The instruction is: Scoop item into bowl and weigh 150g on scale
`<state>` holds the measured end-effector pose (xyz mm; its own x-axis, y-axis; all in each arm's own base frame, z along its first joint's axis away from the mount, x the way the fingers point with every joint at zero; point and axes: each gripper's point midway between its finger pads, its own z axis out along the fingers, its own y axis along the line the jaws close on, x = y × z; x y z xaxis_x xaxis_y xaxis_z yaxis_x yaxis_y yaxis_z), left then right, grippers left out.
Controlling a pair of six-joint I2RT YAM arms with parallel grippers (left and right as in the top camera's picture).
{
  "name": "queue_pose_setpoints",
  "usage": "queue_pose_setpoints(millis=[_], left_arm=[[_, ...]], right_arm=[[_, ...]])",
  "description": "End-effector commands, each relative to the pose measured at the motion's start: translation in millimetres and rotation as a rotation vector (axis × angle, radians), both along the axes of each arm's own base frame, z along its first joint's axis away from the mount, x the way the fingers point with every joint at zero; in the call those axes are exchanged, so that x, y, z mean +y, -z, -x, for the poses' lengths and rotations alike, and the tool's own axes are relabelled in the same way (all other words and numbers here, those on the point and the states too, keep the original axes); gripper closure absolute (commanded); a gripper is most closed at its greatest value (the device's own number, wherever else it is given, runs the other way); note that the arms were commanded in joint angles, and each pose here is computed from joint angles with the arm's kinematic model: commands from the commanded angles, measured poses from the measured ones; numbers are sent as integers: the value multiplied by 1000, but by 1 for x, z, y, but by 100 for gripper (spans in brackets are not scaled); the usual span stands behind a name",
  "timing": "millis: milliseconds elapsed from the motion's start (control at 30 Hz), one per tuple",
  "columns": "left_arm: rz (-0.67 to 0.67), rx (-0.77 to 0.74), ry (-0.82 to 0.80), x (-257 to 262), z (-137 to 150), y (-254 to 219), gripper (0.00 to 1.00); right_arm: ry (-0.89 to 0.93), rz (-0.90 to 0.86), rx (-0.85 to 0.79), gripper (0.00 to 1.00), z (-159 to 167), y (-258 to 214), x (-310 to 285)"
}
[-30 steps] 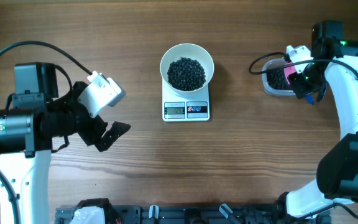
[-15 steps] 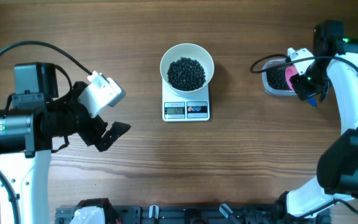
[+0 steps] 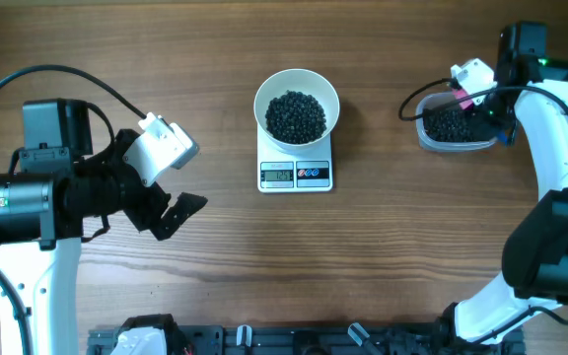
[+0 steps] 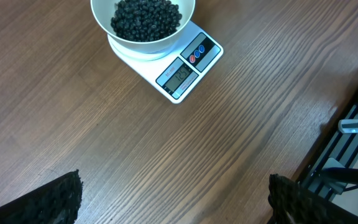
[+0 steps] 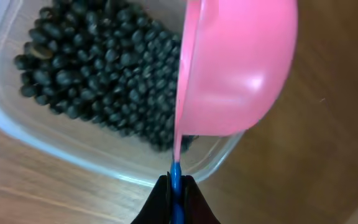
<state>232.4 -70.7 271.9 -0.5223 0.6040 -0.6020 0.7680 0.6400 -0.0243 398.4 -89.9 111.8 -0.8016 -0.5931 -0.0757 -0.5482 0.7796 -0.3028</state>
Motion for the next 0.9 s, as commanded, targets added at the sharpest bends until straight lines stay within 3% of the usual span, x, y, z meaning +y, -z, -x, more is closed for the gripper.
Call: queue_pose_setpoints(millis=[0,200,367,667,867], left_arm=[[2,13,-5,-1,0,2,0],[2,13,-5,-1,0,2,0],[2,13,-5,-1,0,2,0],[2,13,-5,-1,0,2,0],[2,13,-5,-1,0,2,0]], right_arm=[[-127,26,70,96,-9,27,-2],[-190,12,195,96,4,57,2],[-151,24,261,96,22,55,-1],[42,-66,184,95,29,30,11],[166,-208,153,84,26,31,32]])
